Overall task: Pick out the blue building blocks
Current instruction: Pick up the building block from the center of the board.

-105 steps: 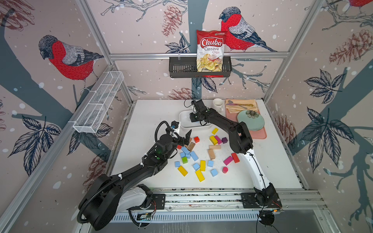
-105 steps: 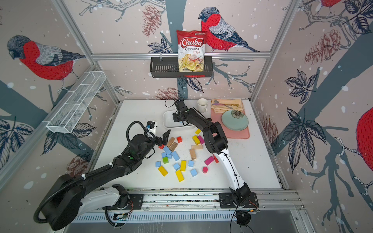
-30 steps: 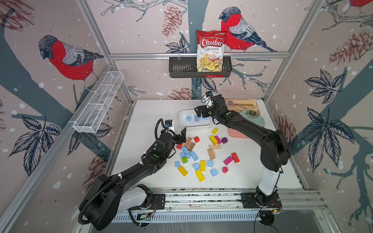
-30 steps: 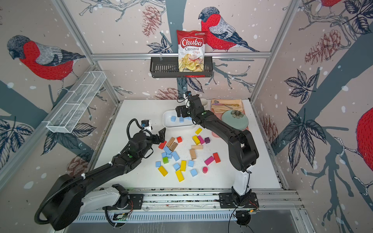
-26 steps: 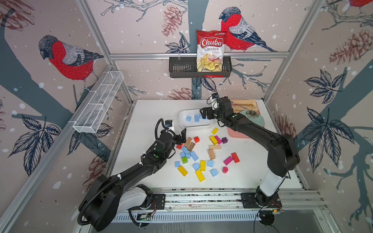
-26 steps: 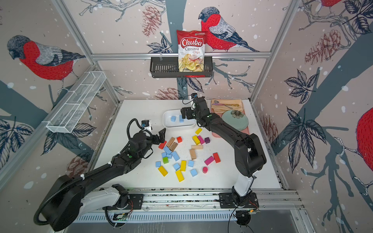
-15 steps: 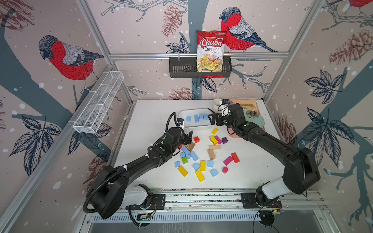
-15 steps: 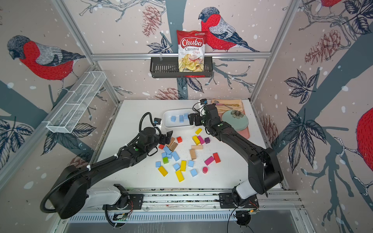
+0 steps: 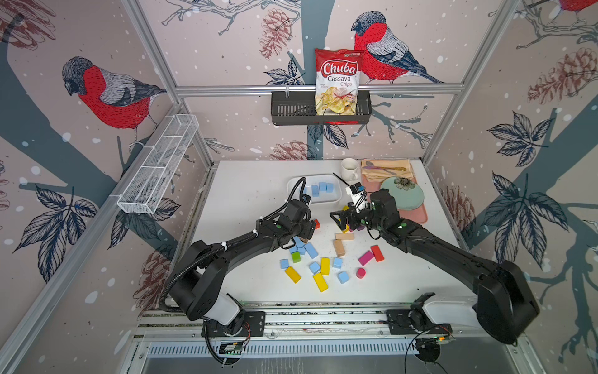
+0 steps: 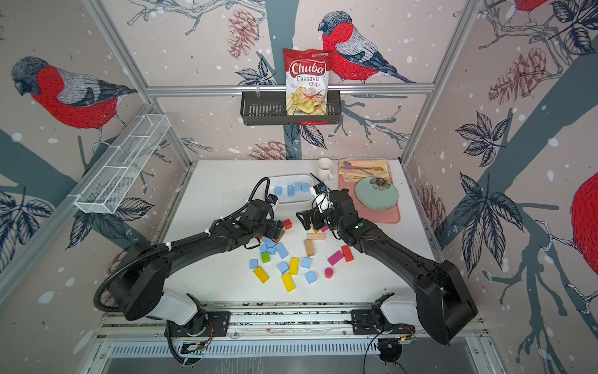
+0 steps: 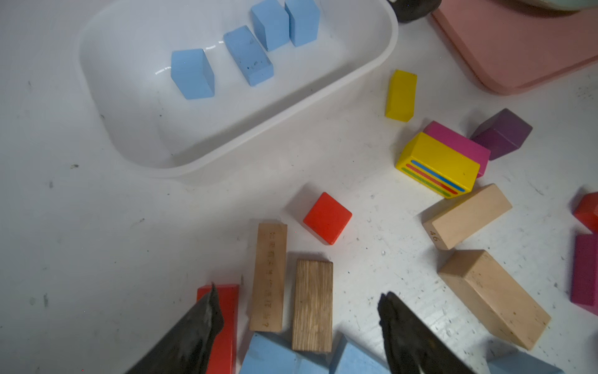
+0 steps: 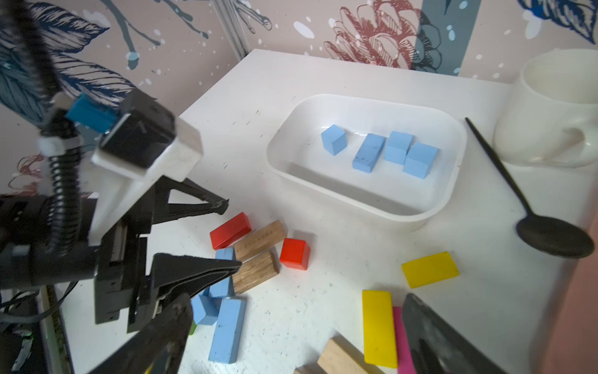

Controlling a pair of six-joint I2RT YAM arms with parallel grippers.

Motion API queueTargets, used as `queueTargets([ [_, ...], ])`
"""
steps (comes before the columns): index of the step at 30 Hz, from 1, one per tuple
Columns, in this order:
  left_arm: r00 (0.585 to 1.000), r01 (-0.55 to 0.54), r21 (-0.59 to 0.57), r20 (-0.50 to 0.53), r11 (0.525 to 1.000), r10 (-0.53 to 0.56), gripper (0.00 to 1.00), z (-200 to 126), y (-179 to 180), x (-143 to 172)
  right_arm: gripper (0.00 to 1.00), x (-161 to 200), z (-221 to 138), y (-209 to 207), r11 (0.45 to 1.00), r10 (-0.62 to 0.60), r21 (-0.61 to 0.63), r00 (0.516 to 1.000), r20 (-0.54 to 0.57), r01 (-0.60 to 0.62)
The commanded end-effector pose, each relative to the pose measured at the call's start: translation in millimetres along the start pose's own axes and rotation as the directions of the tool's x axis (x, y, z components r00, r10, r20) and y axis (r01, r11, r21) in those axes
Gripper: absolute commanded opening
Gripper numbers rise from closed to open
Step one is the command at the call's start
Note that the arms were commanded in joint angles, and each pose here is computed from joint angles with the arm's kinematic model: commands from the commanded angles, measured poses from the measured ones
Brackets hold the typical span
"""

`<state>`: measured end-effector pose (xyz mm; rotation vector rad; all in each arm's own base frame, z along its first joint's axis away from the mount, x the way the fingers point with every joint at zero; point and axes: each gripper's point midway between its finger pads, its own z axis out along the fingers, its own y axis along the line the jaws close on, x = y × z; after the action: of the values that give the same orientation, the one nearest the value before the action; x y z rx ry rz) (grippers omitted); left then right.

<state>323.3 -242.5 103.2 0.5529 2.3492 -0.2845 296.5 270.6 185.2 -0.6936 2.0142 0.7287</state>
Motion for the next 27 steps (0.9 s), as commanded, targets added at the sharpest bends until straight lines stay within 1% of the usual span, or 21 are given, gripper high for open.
queueTargets([
  [1,0.996,0.021,0.031,-0.086,0.999,-0.018,0.79,-2,-5,18,1.00,5,-1,9,0.999,-0.051,-0.005,0.999,0.017,0.051],
  [6,0.989,0.044,0.036,-0.144,0.998,-0.038,0.78,-5,-6,35,1.00,27,3,29,0.994,-0.096,-0.049,0.995,-0.033,0.095],
  [10,0.984,0.060,0.044,-0.172,0.997,-0.052,0.76,-8,-7,46,1.00,36,4,38,0.992,-0.113,-0.067,0.992,-0.048,0.110],
  [27,0.951,0.092,0.031,-0.299,0.995,-0.079,0.65,-8,-15,88,1.00,37,6,39,0.990,-0.130,-0.058,0.991,-0.036,0.128],
])
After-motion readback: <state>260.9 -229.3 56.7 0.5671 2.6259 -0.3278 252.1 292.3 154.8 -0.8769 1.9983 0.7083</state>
